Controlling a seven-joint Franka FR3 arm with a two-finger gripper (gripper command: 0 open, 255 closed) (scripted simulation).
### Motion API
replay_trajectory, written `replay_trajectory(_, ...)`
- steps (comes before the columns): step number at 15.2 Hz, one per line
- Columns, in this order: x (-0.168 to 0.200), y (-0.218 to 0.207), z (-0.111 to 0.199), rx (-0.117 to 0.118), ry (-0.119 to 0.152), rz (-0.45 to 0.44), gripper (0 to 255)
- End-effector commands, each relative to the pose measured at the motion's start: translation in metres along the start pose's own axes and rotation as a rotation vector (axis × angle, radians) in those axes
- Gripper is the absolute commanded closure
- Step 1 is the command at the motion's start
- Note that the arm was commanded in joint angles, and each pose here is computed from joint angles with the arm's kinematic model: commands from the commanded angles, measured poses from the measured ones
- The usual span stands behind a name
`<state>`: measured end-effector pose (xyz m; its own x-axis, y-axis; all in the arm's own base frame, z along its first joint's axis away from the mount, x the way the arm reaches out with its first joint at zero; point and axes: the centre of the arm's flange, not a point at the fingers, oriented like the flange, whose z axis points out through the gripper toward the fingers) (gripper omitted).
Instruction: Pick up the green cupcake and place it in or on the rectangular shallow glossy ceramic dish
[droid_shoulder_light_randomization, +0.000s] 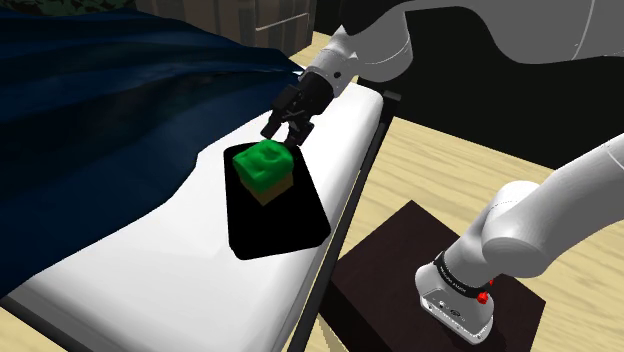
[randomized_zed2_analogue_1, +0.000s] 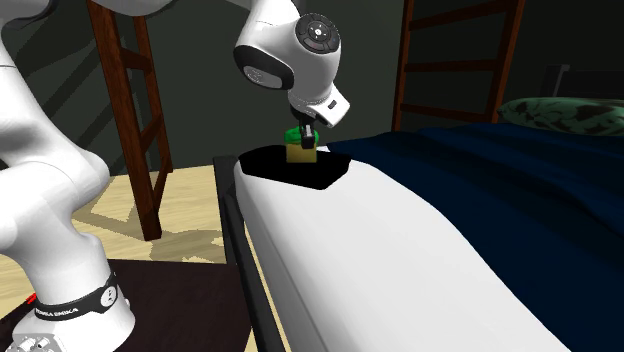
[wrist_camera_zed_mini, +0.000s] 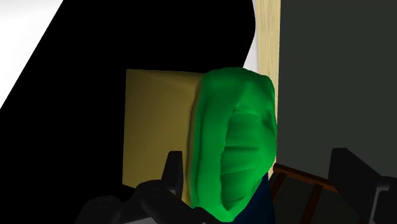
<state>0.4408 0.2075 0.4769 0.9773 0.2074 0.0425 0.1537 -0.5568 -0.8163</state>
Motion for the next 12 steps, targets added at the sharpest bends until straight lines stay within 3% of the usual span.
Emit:
replay_trajectory(1, 0.0, 0.0, 0.0, 0.0, 0.0, 0.0, 0)
replay_trajectory(5, 0.0, 0.0, -0.05, 0.0, 0.0, 0.0, 0)
replay_trajectory(12, 0.0, 0.0, -0.05, 0.0, 0.0, 0.0, 0)
